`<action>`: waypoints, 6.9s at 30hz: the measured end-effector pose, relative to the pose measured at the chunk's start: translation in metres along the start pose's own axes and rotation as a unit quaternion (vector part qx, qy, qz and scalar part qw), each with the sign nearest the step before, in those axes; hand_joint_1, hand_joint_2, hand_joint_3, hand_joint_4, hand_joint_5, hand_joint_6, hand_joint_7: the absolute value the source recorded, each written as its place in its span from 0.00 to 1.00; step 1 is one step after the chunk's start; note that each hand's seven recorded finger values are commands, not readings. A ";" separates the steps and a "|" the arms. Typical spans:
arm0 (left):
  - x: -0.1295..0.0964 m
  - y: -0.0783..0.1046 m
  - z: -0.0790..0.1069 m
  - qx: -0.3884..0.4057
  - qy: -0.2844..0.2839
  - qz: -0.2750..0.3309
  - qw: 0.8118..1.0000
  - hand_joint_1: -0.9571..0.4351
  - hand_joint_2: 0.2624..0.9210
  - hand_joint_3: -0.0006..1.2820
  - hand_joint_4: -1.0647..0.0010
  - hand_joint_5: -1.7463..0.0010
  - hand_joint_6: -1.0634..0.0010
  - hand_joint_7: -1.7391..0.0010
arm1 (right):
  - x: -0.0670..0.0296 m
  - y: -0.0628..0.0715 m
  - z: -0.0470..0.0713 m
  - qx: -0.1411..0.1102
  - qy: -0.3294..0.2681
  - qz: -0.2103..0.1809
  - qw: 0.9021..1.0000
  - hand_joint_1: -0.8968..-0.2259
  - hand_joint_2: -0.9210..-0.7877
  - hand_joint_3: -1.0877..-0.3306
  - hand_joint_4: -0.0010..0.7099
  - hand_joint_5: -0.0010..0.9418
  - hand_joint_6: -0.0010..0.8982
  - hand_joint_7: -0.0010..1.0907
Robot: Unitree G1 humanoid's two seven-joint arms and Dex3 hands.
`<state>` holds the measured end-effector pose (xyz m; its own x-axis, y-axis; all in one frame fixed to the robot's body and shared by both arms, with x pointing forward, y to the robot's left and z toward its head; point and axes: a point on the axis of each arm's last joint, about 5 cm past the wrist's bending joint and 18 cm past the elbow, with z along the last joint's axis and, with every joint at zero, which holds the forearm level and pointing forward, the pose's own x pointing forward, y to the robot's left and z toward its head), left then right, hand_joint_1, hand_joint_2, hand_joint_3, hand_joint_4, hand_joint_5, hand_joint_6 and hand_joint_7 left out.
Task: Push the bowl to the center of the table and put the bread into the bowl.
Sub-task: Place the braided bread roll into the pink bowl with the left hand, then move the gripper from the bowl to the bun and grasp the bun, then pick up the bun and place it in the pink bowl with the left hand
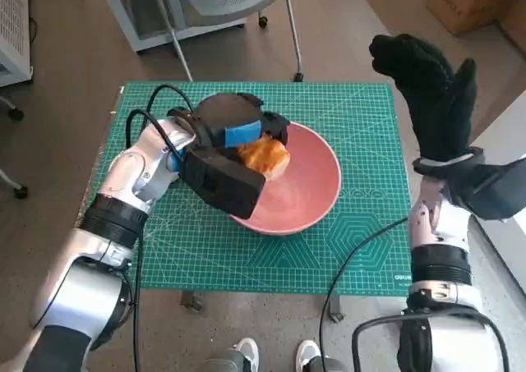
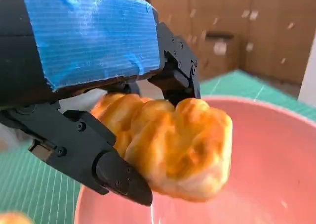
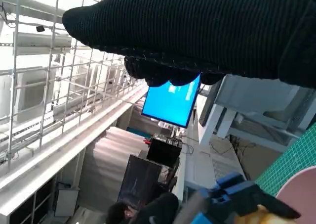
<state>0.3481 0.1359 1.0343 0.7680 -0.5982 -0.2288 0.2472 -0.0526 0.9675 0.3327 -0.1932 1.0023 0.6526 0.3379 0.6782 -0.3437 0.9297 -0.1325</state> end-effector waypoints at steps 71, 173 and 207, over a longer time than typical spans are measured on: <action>-0.167 -0.011 -0.073 -0.110 0.229 0.082 0.964 0.37 0.66 0.00 0.99 1.00 0.79 1.00 | 0.0076 0.007 -0.008 0.050 0.015 0.016 0.999 0.27 0.00 0.61 0.27 0.00 0.41 0.01; -0.068 -0.044 -0.082 -0.047 0.315 0.088 0.944 0.69 1.00 0.06 0.40 0.34 0.40 0.30 | 0.0079 0.002 0.001 0.010 0.006 0.013 1.000 0.28 0.00 0.56 0.27 0.00 0.40 0.01; -0.066 0.021 0.027 0.029 0.020 0.280 0.959 0.69 0.97 0.00 0.22 0.46 0.34 0.35 | 0.0096 0.004 0.001 0.010 0.003 0.020 1.000 0.25 0.00 0.54 0.28 0.00 0.39 0.01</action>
<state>0.2870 0.1530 1.0731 0.7936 -0.5137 0.3261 -0.2430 0.2237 0.9439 0.3369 -0.1863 1.0089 0.6413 0.3765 0.6685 -0.3840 0.9119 -0.1451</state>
